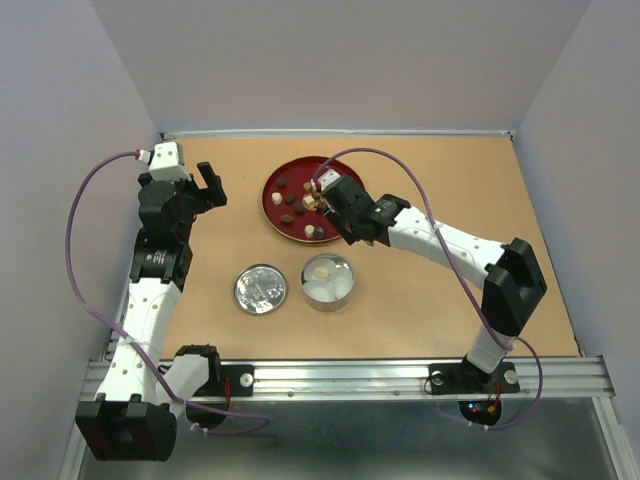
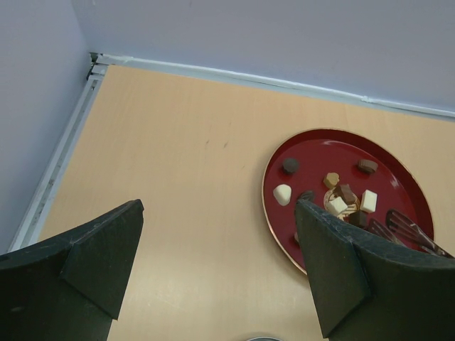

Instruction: Pack the chocolate

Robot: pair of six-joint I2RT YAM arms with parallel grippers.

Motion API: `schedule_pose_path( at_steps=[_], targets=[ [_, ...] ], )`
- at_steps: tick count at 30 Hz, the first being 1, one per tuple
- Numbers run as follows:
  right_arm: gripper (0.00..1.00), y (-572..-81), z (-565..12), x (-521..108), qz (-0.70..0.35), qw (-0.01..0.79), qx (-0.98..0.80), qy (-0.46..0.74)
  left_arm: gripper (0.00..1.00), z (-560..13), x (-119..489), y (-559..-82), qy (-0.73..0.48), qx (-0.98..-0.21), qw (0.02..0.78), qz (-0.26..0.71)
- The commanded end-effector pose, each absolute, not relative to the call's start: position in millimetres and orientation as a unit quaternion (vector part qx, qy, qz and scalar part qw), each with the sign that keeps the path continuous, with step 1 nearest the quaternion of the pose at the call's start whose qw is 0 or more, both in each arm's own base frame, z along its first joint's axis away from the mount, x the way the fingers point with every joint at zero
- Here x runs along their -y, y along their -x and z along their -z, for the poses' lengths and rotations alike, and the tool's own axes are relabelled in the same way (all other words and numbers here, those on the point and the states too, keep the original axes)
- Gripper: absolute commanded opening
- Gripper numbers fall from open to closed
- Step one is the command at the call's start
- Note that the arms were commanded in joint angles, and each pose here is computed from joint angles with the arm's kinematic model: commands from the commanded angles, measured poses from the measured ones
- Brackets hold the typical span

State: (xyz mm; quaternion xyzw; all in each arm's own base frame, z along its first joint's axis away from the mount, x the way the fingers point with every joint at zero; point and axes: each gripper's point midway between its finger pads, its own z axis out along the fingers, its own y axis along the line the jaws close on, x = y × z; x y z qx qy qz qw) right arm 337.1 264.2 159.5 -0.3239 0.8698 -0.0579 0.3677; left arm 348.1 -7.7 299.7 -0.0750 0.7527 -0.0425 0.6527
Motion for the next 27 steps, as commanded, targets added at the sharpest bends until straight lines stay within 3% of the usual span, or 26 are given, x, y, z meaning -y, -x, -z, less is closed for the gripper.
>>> schedule_pose_path(
  at_steps=[1, 21, 27],
  targets=[
    [0.44, -348.4, -178.1, -278.8, 0.041, 0.404, -0.861, 0.306, 0.99, -313.9, 6.7, -348.5, 0.072, -0.737, 0.671, 0.045],
    [0.44, -344.7, -155.5, -268.7, 0.057, 0.369, -0.875, 0.306, 0.99, -312.9, 6.7, -349.1, 0.072, -0.738, 0.670, 0.045],
    [0.34, -346.1, -155.7, -267.8, 0.059, 0.369, -0.877, 0.302, 0.99, -313.9, 6.1, -348.5, 0.072, -0.737, 0.671, 0.043]
  ],
)
